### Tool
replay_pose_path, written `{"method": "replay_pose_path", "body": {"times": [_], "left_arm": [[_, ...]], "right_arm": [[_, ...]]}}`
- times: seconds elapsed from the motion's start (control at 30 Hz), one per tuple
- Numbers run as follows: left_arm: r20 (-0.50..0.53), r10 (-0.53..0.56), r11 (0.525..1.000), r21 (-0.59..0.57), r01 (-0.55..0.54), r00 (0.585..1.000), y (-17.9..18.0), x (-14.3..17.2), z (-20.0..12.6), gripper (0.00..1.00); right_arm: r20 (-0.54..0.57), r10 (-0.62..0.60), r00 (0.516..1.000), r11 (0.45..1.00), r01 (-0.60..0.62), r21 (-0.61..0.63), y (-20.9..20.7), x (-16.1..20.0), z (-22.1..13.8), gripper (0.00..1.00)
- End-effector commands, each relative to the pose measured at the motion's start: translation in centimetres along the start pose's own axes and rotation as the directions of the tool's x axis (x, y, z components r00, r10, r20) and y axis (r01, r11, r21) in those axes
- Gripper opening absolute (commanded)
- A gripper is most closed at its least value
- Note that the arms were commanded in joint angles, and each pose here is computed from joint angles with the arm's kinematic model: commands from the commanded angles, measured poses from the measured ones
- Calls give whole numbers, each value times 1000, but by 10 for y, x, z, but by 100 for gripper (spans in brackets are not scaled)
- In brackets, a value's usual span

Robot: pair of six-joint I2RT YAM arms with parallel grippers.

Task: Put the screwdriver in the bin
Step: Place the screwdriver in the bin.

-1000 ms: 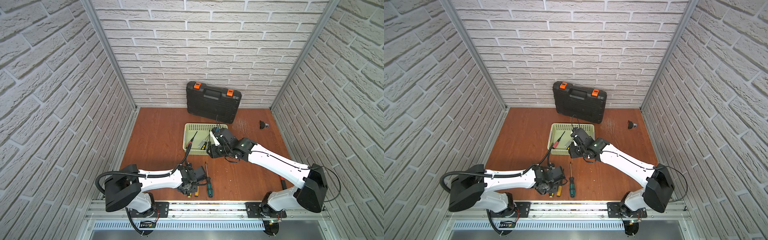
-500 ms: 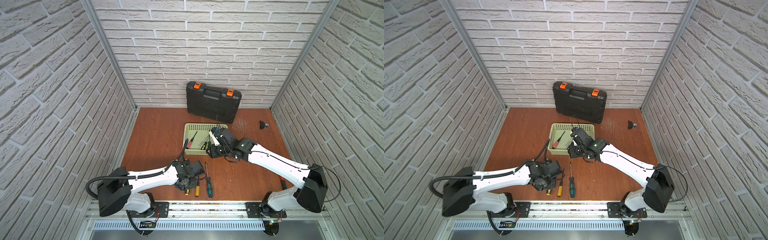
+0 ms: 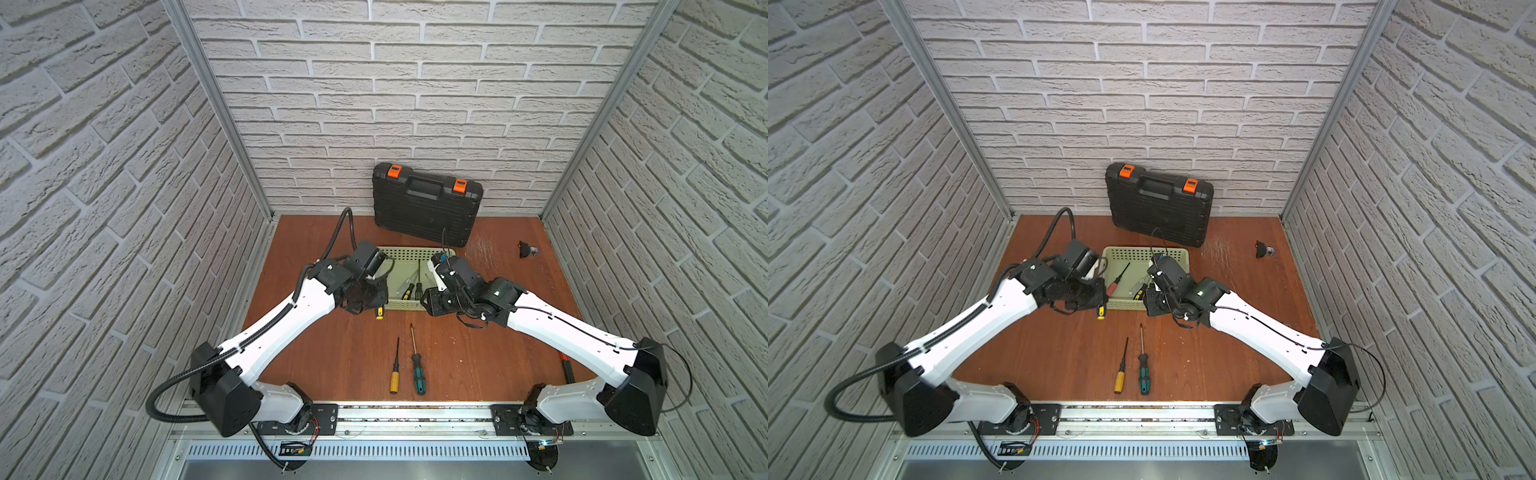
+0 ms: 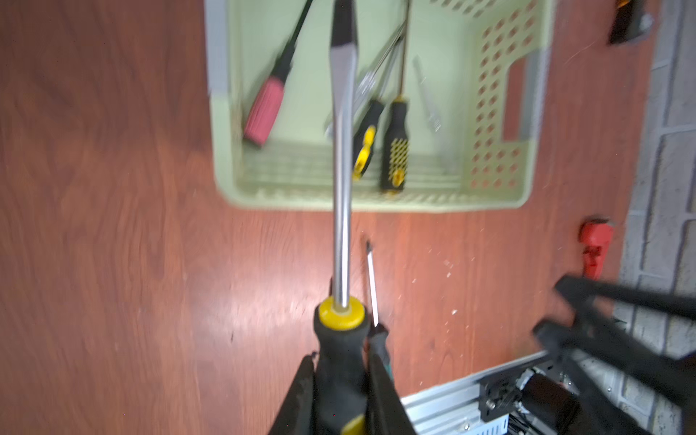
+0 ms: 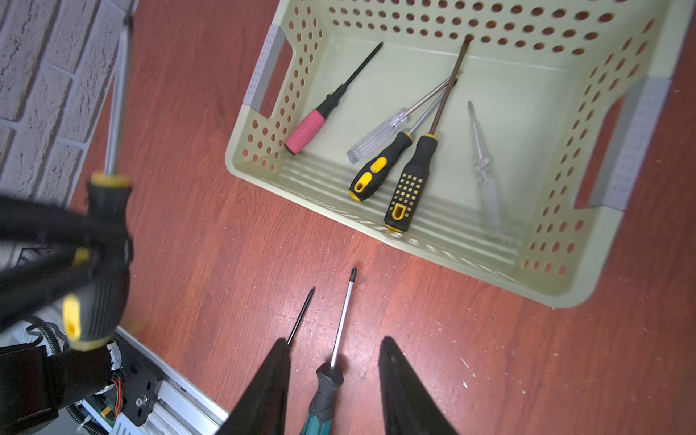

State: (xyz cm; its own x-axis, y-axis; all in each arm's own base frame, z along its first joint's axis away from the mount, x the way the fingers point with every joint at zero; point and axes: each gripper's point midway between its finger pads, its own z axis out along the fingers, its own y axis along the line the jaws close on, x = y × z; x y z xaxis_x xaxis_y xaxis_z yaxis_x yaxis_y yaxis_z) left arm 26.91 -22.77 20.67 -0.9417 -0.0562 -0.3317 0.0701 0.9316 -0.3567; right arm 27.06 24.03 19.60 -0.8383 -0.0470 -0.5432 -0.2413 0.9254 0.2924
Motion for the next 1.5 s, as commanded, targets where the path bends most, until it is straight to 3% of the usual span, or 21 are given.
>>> {"method": "replay_pose_path", "body": {"times": [0.0, 0.13, 0.23, 0.6, 1.0, 1.4, 1.47], "left_arm": [[5, 141, 990, 8, -141, 990, -10, -40, 24, 6], [-16, 150, 988, 27, -149, 989, -15, -81, 65, 3], [-39, 159, 987, 35, -158, 987, -18, -93, 83, 4], [-152, 102, 991, 103, -87, 983, -21, -78, 142, 4], [-190, 80, 997, 27, -76, 978, -3, -66, 175, 5], [-183, 104, 991, -65, -118, 978, 6, -64, 205, 14], [-175, 106, 990, -69, -119, 979, 5, -65, 205, 23]], "right_arm": [[31, 21, 999, 999, -22, 40, -15, -3, -10, 42], [24, 40, 999, 996, -42, 73, -27, 2, -14, 42], [44, 51, 998, 994, -55, 92, -34, 3, -19, 42], [14, 54, 998, 998, -55, 28, -18, -1, -4, 42], [11, 30, 1000, 999, -30, 22, -13, -1, -2, 40], [-15, 29, 999, 999, -28, 27, -14, 11, 4, 40], [-14, 27, 1000, 999, -27, 27, -14, 11, 3, 39]]}}
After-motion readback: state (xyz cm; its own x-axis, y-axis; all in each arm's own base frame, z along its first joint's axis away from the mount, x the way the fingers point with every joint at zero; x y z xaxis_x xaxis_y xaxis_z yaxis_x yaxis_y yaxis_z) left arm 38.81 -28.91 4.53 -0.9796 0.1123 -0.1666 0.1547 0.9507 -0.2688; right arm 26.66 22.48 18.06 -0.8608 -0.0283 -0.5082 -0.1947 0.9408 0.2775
